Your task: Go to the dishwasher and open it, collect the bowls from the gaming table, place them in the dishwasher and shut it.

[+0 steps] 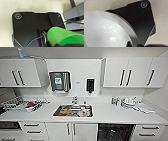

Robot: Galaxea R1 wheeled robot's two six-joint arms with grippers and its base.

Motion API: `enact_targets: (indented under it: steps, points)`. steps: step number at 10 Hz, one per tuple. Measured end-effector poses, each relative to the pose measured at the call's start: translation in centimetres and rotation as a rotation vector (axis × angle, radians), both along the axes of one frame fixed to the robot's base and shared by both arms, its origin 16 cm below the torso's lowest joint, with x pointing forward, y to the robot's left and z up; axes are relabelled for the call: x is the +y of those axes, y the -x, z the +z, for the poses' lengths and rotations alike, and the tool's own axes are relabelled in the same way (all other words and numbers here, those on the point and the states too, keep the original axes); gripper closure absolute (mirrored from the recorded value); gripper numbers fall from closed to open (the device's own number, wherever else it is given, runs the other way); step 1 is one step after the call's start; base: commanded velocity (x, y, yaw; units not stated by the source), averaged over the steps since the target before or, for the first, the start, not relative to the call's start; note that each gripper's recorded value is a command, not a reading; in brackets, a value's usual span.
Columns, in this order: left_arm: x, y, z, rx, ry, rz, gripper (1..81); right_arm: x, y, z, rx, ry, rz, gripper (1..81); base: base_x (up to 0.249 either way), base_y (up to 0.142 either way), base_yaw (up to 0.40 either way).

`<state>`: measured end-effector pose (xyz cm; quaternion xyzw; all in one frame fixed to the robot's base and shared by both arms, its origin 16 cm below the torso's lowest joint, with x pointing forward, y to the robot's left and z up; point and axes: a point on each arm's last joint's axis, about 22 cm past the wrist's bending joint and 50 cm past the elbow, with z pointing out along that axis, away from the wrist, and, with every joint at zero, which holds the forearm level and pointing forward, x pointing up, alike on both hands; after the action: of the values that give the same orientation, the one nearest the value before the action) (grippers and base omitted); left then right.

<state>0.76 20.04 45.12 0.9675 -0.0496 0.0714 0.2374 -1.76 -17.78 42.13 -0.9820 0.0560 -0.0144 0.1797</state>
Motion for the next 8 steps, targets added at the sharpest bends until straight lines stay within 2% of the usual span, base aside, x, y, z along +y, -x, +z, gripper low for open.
enact_targets:
  steps: [2,3,5,8]
  points:
    - [0.1,-0.3,0.0,-0.003,-0.002,0.0,81.1,0.0,0.1,0.0,0.0,-0.001,0.0,81.1,0.0,-0.096,0.0]
    - [-0.1,-0.9,0.1,-0.011,0.003,0.002,81.1,0.0,0.3,0.0,0.005,0.001,0.0,81.1,0.0,0.0,0.0]
    - [0.0,0.3,0.0,0.005,0.0,0.002,81.1,0.0,0.0,0.0,0.0,0.002,0.008,81.1,0.0,0.0,0.0]
    - [0.0,0.3,0.0,0.005,0.0,0.002,81.1,0.0,0.1,0.0,0.0,0.002,0.007,81.1,0.0,0.0,0.0]
